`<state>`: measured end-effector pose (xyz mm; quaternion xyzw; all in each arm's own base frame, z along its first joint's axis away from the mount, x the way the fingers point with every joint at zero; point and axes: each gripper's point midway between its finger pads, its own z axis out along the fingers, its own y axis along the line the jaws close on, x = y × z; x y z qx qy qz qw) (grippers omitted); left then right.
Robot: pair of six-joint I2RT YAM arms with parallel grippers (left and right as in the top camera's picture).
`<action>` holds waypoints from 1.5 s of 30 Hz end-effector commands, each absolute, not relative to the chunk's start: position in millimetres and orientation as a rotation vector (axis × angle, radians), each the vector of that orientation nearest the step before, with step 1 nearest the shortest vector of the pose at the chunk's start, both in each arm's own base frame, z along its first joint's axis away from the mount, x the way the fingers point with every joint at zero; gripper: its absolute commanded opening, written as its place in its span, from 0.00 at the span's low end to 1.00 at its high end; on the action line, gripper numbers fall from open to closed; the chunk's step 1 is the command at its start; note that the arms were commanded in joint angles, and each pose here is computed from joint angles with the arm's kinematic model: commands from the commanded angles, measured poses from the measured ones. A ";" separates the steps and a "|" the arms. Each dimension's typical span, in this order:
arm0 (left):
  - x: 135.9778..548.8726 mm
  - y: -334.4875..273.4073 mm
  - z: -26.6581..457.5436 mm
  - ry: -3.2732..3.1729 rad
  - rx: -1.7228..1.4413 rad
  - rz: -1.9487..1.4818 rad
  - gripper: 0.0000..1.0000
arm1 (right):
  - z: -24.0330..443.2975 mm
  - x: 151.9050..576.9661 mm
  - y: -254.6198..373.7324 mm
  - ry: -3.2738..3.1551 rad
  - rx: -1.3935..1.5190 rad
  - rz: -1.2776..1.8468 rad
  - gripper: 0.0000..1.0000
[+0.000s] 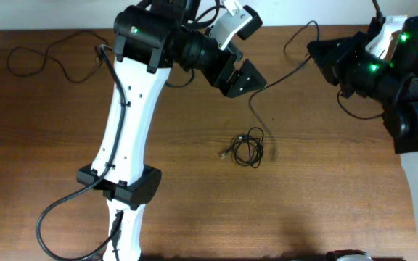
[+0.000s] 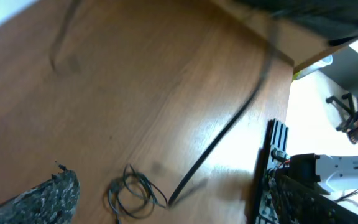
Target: Untangle cables
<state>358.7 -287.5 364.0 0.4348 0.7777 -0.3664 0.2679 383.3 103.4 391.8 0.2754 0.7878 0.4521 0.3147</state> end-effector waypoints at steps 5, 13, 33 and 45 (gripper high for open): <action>341.5 -307.5 388.3 1.905 1.293 -1.030 0.84 | 377.4 389.7 112.5 2.128 0.805 1.249 0.04; 320.2 -346.7 397.2 1.776 1.395 -1.051 0.68 | 376.9 385.9 126.2 2.149 0.787 1.264 0.04; 361.4 -335.7 365.1 1.935 1.329 -0.623 0.50 | 375.7 377.9 133.8 2.184 0.801 1.335 0.04; 358.1 -333.5 379.8 1.893 1.318 -0.616 0.54 | 371.2 376.4 132.2 2.191 0.881 1.340 0.04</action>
